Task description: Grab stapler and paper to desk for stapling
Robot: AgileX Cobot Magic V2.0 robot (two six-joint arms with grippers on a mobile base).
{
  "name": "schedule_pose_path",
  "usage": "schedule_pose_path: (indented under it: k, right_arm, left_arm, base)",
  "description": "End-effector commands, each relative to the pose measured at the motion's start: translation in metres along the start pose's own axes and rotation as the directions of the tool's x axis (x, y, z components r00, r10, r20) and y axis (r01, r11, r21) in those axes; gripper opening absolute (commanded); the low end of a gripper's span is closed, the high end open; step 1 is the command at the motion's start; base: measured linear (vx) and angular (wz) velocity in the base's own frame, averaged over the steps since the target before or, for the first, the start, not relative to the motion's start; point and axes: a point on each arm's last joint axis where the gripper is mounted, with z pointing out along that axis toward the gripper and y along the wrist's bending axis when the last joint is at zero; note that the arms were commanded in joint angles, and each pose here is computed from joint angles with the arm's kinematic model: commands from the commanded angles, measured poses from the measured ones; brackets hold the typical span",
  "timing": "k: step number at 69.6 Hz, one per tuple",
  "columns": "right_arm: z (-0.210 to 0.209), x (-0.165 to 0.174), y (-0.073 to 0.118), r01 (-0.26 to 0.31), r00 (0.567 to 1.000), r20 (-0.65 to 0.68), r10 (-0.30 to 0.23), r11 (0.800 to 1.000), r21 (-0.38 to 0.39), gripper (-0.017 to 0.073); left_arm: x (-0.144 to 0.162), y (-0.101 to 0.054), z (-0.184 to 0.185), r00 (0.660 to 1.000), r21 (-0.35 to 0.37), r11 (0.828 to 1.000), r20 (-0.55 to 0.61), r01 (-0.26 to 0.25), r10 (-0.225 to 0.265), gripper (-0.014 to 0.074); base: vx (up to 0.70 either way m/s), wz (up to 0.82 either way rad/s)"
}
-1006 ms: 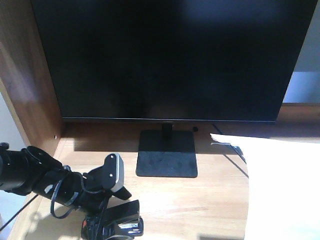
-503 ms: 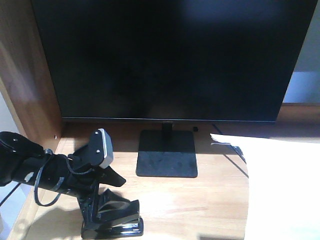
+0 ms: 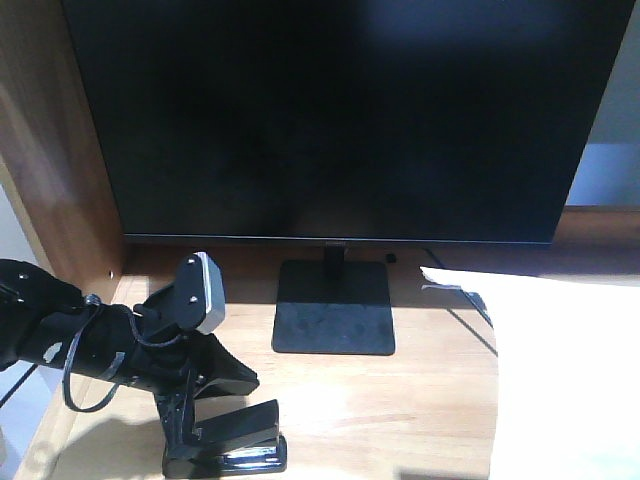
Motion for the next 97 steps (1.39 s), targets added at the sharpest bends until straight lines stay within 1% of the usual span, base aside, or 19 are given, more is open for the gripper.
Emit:
schedule_pose_path:
  k: [1, 23, 33, 97]
  right_arm:
    - [0.000, 0.000, 0.002, 0.008, 1.000, -0.001, -0.008, 1.000, -0.027, -0.0005]
    - [0.000, 0.000, 0.002, 0.007, 1.000, -0.001, -0.007, 1.000, -0.027, -0.0005]
    - [0.000, 0.000, 0.002, 0.007, 1.000, -0.001, -0.007, 1.000, -0.027, -0.0005]
    - [0.000, 0.000, 0.002, 0.007, 1.000, -0.001, -0.007, 1.000, -0.027, -0.0005]
  left_arm:
    - [-0.015, 0.000, -0.010, 0.998, -0.018, 1.000, 0.064, 0.004, -0.003, -0.0008]
    - [0.001, 0.006, 0.008, 0.998, 0.025, 0.998, 0.023, 0.054, -0.054, -0.0006]
    - [0.007, 0.008, 0.015, 0.998, 0.044, 0.997, 0.007, 0.067, -0.067, -0.0006]
    - [0.007, 0.008, 0.015, 0.998, 0.045, 0.997, 0.008, 0.068, -0.069, -0.0006]
  base:
    - [0.00, 0.00]
    - [0.00, 0.00]
    - [0.00, 0.00]
    - [0.00, 0.00]
